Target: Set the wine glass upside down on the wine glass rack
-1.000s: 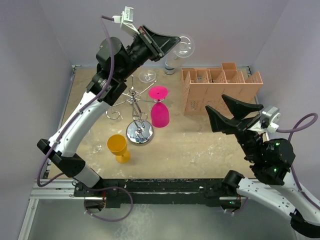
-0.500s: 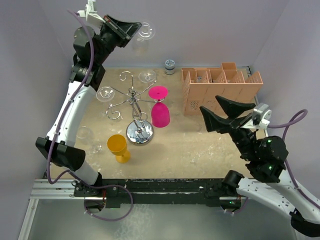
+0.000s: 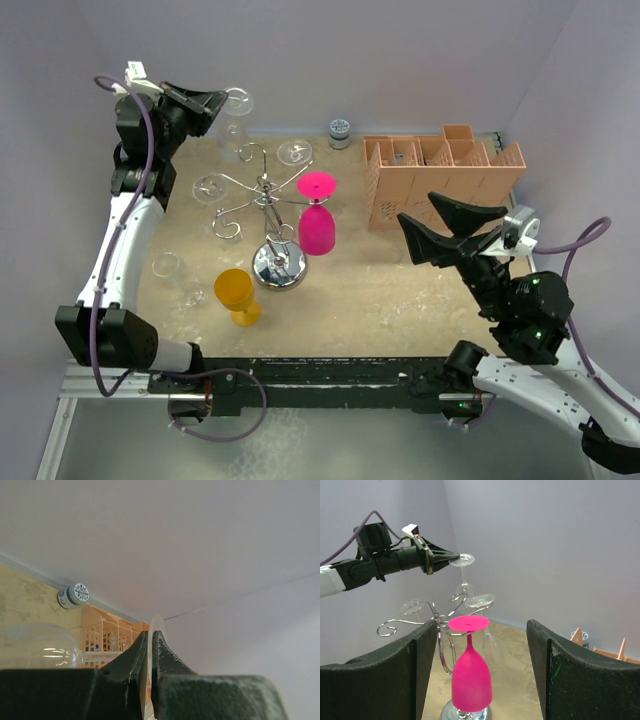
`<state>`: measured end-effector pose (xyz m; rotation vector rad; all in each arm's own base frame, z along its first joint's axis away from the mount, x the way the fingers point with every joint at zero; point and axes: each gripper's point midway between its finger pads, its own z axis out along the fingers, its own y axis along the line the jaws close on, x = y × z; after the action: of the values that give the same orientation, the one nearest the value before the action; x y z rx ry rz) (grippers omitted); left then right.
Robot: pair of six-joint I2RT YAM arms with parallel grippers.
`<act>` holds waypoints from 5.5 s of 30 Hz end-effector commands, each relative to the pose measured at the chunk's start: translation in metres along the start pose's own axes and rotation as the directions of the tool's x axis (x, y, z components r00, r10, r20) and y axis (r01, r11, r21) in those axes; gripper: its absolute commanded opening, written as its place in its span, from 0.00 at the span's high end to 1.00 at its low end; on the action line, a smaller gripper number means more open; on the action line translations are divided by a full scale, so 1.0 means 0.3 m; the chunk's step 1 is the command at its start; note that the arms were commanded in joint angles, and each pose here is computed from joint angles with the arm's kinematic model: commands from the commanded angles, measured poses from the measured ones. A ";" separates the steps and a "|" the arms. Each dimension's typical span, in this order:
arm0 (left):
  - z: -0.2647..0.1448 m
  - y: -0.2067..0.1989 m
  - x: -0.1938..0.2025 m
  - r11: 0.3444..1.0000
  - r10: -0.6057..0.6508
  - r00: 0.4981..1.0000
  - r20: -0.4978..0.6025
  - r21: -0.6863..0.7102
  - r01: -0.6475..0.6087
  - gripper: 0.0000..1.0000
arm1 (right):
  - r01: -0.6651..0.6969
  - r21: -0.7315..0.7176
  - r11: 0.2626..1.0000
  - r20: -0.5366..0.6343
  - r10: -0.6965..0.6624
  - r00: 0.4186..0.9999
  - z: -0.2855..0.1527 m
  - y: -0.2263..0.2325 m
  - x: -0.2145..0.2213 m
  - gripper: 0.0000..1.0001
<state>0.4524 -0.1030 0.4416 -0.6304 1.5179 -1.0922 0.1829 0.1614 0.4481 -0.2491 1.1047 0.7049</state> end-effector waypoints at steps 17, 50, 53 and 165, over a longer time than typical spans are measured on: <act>-0.252 0.037 0.030 0.997 -0.065 0.997 0.043 -0.050 0.067 1.00 | -0.062 0.001 0.998 0.026 0.062 0.998 -0.010 0.004 0.000 0.27; -0.247 0.011 0.153 0.991 -0.119 0.982 -0.145 0.036 0.125 1.00 | -0.067 -0.004 0.998 0.003 0.067 0.998 0.023 0.015 0.055 0.27; -0.226 0.004 0.165 0.991 -0.122 0.980 -0.156 0.042 0.130 1.00 | -0.069 -0.005 0.998 0.006 0.069 0.998 0.025 0.016 0.054 0.27; -0.226 -0.002 0.056 0.952 0.257 0.964 -0.063 -0.158 -0.263 0.59 | -0.127 -0.002 0.992 0.020 0.127 0.992 0.009 0.018 0.026 0.27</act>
<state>0.3910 -0.1036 0.3882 -0.5853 1.7934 -0.8147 0.1873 0.1734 0.4282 -0.2042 1.1480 0.7880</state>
